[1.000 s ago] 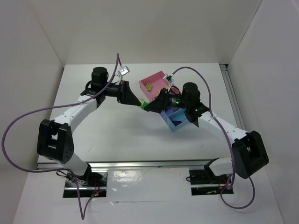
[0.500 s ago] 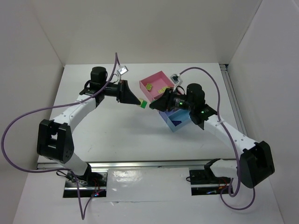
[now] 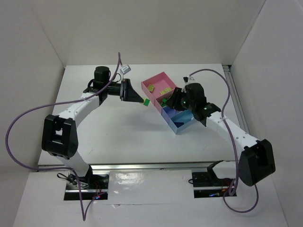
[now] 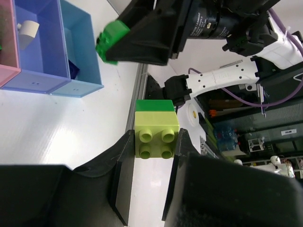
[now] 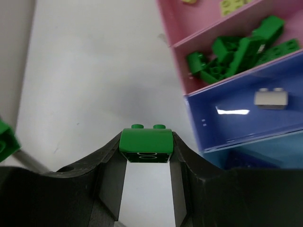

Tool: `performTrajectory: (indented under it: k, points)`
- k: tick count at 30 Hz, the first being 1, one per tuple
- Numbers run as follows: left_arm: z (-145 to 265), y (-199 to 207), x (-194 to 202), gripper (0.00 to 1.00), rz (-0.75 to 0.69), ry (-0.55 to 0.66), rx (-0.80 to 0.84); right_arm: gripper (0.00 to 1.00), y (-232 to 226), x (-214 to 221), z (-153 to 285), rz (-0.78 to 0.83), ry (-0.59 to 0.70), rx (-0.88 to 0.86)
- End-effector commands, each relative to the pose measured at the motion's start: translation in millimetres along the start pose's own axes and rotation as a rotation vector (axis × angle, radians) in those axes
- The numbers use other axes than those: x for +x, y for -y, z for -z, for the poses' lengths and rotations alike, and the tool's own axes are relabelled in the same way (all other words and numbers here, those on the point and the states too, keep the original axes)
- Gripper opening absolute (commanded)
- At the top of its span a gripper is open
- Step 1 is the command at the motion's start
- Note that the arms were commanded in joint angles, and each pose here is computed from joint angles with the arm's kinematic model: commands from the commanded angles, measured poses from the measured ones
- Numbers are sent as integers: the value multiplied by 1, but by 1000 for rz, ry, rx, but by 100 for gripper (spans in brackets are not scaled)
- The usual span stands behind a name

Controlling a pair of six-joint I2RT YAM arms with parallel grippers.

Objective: Sort the legos into containers by color

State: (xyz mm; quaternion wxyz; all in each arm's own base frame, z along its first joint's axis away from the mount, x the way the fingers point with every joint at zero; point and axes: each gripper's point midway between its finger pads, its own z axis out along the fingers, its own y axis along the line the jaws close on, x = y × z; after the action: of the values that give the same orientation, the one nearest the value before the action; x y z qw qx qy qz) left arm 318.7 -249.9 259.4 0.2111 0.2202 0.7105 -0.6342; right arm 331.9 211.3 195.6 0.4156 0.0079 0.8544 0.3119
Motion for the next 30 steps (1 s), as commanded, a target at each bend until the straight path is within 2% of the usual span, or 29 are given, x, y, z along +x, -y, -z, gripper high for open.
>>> performTrajectory:
  k: [1, 9, 15, 18, 19, 22, 24, 28, 30]
  points:
    - [0, 1, -9, 0, -31, 16, 4, 9, 23, -36, -5, 28, 92, 183]
    - [2, -9, -6, 0, -2, 20, -26, 10, 56, -43, -66, 80, 32, 333]
    - [3, -9, -5, 0, 11, 15, -30, 19, 62, -44, -96, 101, 27, 334]
    - [3, -9, -5, 0, 11, 15, -30, 54, 60, -39, -105, 131, -2, 300]
    - [3, -10, -5, 0, 22, 17, -39, 58, 57, -44, -105, 132, 10, 294]
    - [3, -11, -3, 0, 27, 13, -41, 80, 53, -52, -93, 143, 38, 293]
    - [2, -16, -3, 0, 36, 16, -52, 88, 54, -54, -85, 145, 56, 311]
    - [1, -17, -5, 0, 28, 19, -38, 82, 39, -71, -56, 156, 116, 280]
    - [1, -16, -4, 0, 28, 14, -28, 76, 32, -68, -52, 157, 114, 241]
